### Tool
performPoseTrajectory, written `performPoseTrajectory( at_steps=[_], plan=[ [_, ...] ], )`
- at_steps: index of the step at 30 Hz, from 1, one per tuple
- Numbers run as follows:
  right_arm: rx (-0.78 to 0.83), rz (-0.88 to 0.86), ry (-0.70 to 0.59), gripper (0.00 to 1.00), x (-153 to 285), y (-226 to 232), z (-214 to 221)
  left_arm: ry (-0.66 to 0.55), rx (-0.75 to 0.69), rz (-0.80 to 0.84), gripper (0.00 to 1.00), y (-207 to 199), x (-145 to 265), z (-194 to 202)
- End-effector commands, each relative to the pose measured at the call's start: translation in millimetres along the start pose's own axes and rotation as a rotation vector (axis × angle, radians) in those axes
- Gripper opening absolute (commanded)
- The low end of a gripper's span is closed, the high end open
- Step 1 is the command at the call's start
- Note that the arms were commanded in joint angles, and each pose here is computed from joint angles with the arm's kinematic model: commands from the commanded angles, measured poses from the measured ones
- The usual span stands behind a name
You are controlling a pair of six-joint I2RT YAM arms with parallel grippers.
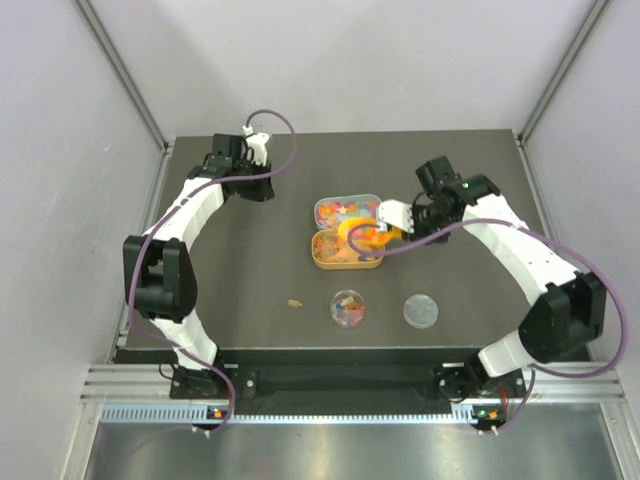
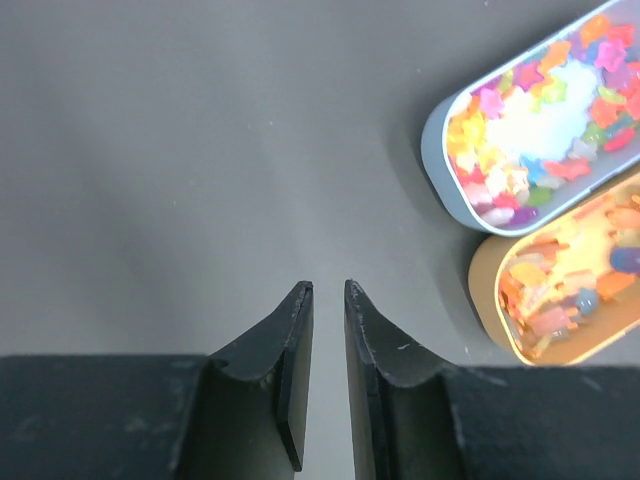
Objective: Pack the candies
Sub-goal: Place the fake candies in the packing bottle.
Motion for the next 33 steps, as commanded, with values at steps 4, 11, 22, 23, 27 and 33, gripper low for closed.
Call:
performPoseTrajectory(
  at_steps=[4,11,22,23,27,33],
  plan=[
    [0.114,-0.102,0.005,0.0,8,50,3,-0.103,-0.043,-0.009,0.25,-9,32,-6],
    [0.206,-0.14,0.067,0.0,18,63,-7,-0.136,-0.059,-0.019,0.25,-14,51,0],
    [0.253,-0.209,0.017,0.0,-1,91,-54,-0.165,-0.031,-0.008,0.26,-15,72,23],
    [0.247,-0.211,0.014,0.0,-5,91,-57,-0.166,-0.022,-0.013,0.26,-13,74,25],
    [0.24,-0.232,-0.009,0.0,-16,87,-68,-0.159,-0.003,-0.027,0.26,-7,78,33],
    [0.25,-0.248,-0.063,0.0,-34,85,-97,-0.17,0.011,-0.031,0.26,-4,86,38]
  ],
)
Point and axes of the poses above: each gripper's point midway between its finger pads, its own x axis back along the fingers, its own y axis along the line the jaws close on, z = x × y, the point moved 9 cm from there along x, back along the fingers, and after that the axes turned 13 degrees about x, right-handed, at the moved point
